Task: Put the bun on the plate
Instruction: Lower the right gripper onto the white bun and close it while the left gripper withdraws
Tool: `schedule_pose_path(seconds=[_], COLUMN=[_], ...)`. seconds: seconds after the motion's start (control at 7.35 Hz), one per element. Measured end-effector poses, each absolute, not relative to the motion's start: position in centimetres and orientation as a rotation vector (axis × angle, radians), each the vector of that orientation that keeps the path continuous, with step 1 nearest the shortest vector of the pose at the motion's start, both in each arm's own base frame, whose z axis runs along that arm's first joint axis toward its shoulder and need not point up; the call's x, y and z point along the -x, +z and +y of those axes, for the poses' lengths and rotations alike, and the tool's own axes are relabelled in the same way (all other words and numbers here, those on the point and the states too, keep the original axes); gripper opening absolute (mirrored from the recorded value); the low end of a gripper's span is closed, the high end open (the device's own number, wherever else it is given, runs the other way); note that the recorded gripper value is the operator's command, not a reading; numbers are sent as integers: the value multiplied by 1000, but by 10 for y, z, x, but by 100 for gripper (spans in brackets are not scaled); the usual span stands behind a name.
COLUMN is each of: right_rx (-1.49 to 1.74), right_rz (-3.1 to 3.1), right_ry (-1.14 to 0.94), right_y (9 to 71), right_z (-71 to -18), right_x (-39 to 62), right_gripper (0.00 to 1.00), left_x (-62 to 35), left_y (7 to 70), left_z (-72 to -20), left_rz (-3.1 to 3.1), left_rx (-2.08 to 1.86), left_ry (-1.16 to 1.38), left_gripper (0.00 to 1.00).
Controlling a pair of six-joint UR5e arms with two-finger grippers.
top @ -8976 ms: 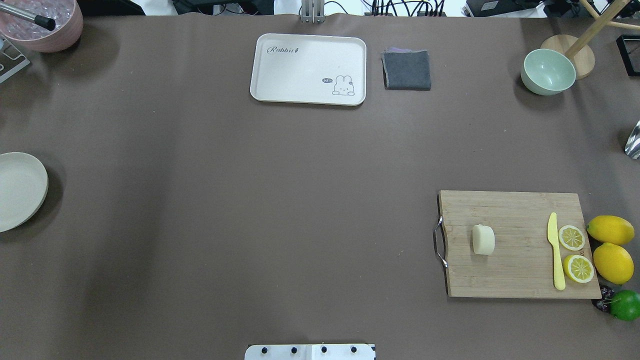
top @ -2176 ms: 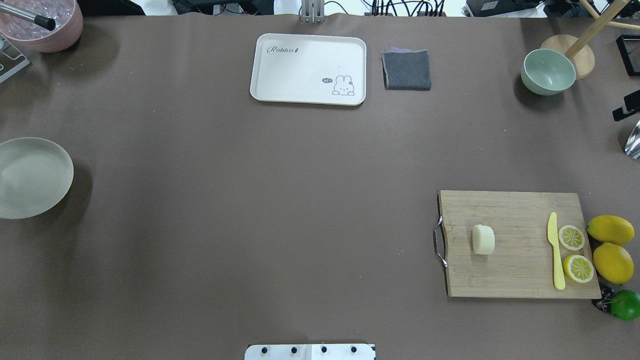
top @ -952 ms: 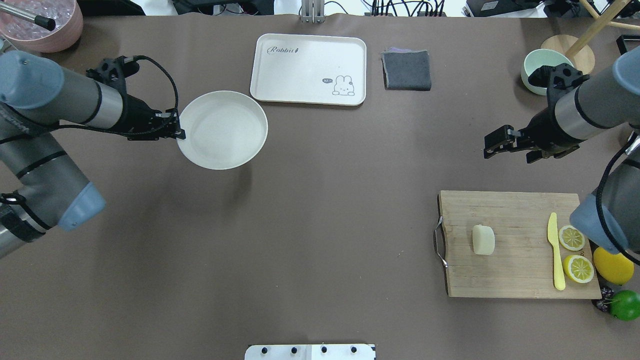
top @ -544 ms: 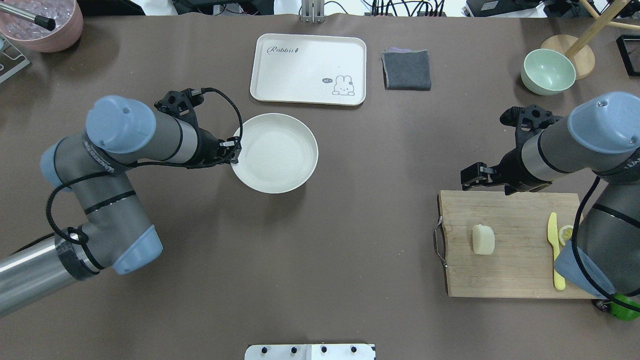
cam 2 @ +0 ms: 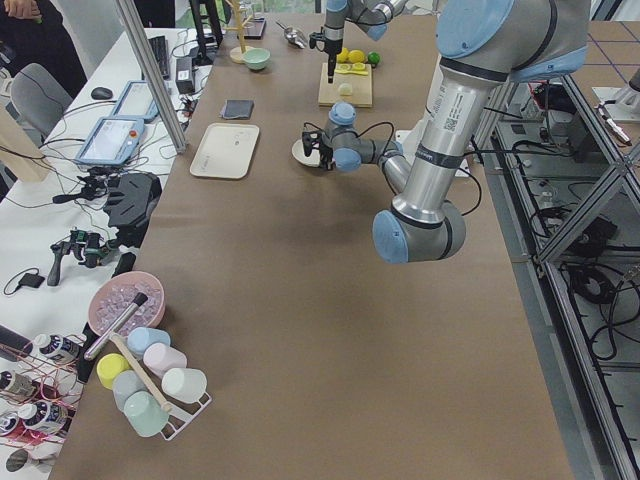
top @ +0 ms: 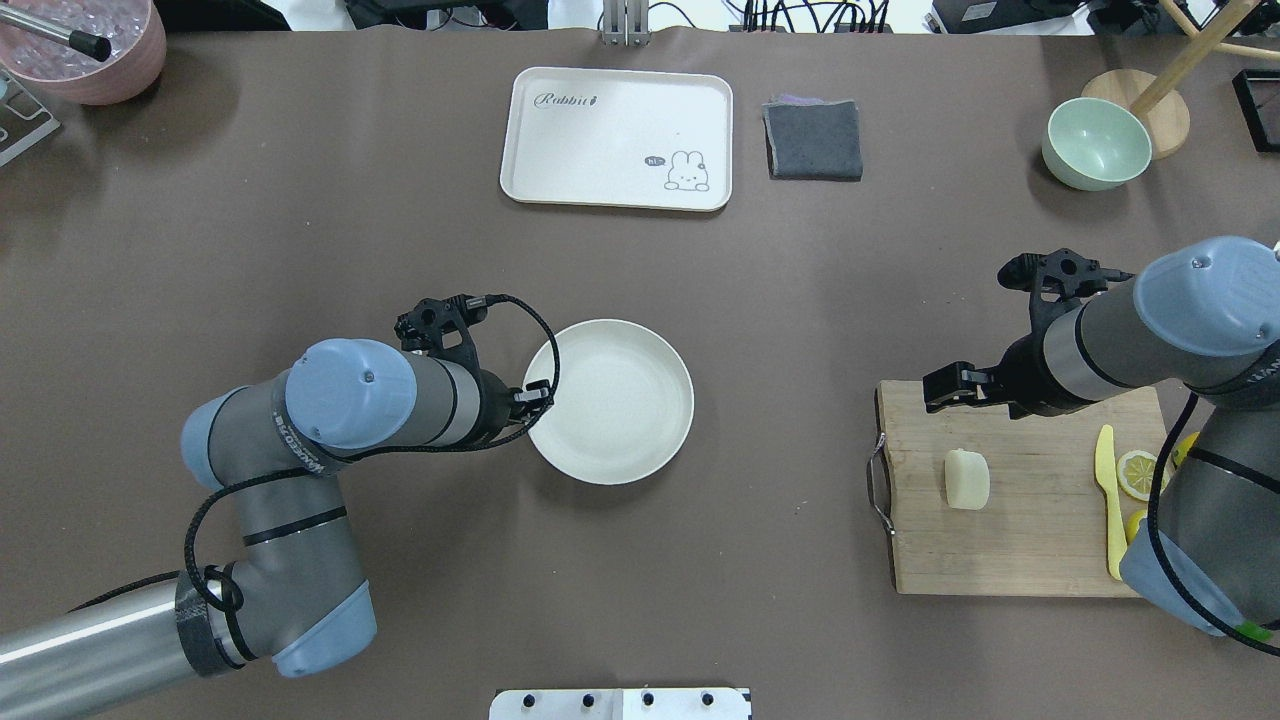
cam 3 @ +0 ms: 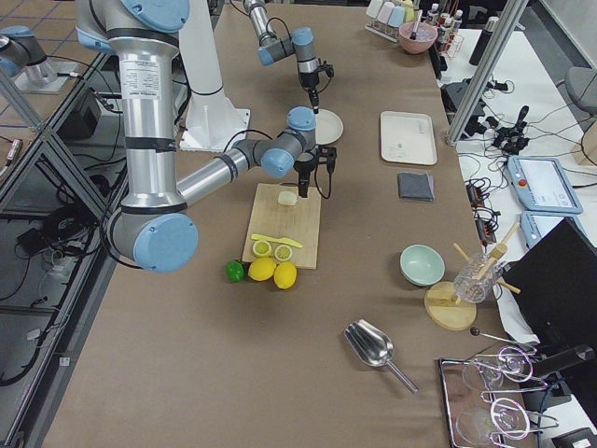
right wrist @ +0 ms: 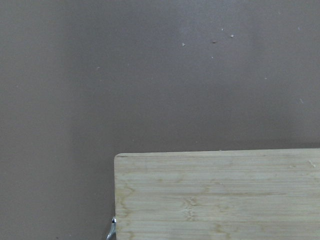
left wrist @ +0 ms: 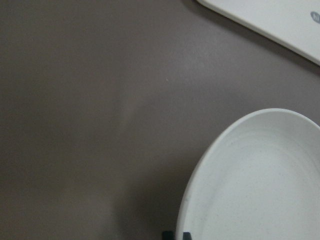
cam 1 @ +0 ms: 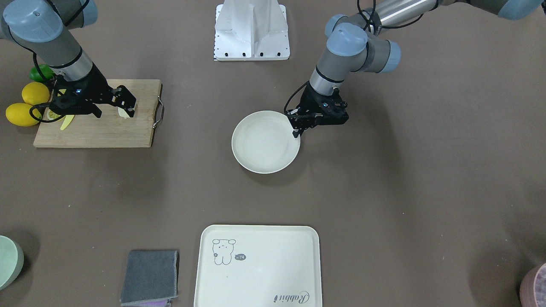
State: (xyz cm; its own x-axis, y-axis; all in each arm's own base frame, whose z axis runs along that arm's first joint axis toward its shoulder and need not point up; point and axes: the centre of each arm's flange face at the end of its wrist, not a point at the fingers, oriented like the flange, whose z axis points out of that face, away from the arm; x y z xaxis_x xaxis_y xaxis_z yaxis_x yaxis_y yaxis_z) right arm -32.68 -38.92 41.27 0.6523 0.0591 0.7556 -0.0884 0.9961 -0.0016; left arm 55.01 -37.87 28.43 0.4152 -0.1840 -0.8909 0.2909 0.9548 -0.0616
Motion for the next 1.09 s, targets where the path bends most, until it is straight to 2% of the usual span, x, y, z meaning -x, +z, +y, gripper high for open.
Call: schedule_pose_path(seconds=[0.14,0.41,1.09], right_rx=[-40,-48,20], right_rz=[-853,-840,-798], right_ry=[81,70,103], right_y=[413,415,436], right_z=[-388,-384,-352], right_x=[330,340,359], right_gripper=[100,100,100], left_x=[-557,-549,-458], left_y=[282,276,267], left_z=[-369,-373,-459], left_rz=[1107,1123,1131], left_rx=[-103,-108,-97], left_ry=[-291,-307,-336], left_gripper=[98,98,98])
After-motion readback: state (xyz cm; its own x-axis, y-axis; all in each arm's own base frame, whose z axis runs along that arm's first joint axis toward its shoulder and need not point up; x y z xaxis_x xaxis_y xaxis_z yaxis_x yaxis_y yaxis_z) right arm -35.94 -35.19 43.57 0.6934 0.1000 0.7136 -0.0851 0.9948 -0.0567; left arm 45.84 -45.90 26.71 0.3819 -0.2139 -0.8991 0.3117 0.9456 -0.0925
